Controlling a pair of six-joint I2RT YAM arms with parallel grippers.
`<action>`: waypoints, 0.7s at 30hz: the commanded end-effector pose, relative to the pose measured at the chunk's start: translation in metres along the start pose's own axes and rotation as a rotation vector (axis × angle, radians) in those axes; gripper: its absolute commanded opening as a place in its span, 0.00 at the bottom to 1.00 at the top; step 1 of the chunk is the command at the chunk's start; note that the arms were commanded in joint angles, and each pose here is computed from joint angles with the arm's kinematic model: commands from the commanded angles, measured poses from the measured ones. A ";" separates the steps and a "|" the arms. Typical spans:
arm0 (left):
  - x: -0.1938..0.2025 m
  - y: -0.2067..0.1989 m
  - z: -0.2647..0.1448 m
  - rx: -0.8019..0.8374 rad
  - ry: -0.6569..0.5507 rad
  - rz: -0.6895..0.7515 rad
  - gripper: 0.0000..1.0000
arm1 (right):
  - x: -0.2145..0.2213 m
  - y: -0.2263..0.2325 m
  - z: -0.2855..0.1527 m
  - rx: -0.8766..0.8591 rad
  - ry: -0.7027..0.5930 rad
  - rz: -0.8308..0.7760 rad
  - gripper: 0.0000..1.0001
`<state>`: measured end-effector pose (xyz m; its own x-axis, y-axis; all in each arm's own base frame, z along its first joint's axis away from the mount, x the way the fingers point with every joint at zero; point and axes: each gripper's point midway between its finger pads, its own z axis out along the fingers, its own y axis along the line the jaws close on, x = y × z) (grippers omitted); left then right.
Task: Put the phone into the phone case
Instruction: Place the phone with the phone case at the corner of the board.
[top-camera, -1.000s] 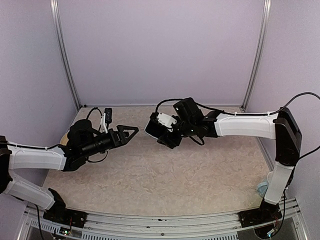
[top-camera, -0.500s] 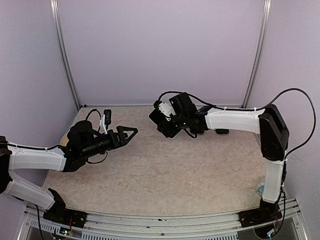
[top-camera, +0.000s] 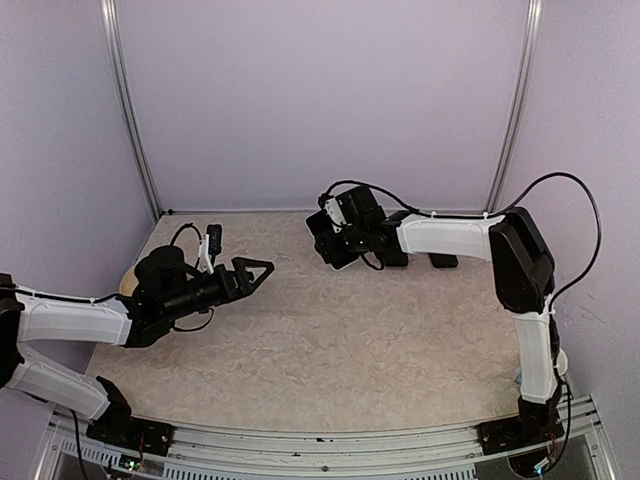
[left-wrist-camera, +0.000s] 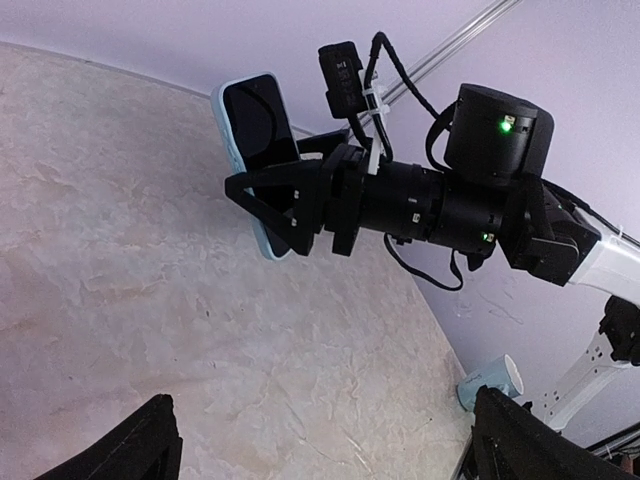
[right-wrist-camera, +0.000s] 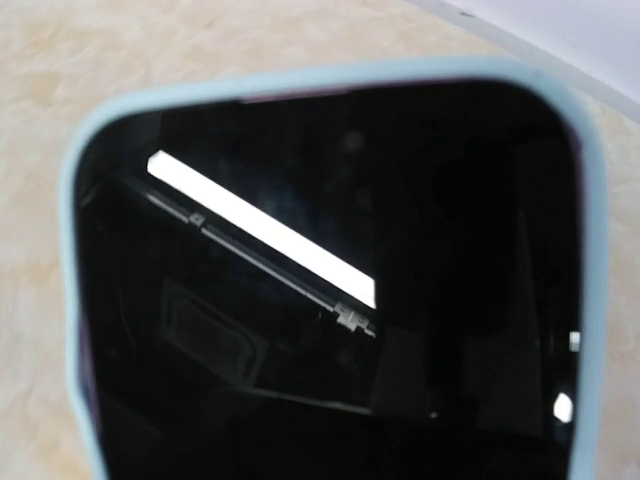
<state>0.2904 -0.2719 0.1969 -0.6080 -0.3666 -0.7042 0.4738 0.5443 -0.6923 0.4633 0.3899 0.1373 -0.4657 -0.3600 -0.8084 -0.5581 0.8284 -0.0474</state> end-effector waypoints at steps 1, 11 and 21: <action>-0.007 -0.002 -0.006 0.008 -0.033 0.001 0.99 | -0.036 -0.008 0.009 0.029 -0.119 0.114 0.64; -0.006 -0.002 -0.010 0.008 -0.038 0.001 0.99 | -0.036 -0.023 0.034 0.115 -0.151 0.211 0.65; -0.007 -0.003 -0.011 0.009 -0.039 0.005 0.99 | -0.020 -0.042 0.059 0.157 -0.151 0.372 0.66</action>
<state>0.2853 -0.2677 0.1967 -0.6092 -0.3748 -0.6988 0.4705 0.5385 -0.6990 0.5119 0.3942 0.1030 -0.5445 -0.1155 -0.8308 -0.3425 0.9347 0.0945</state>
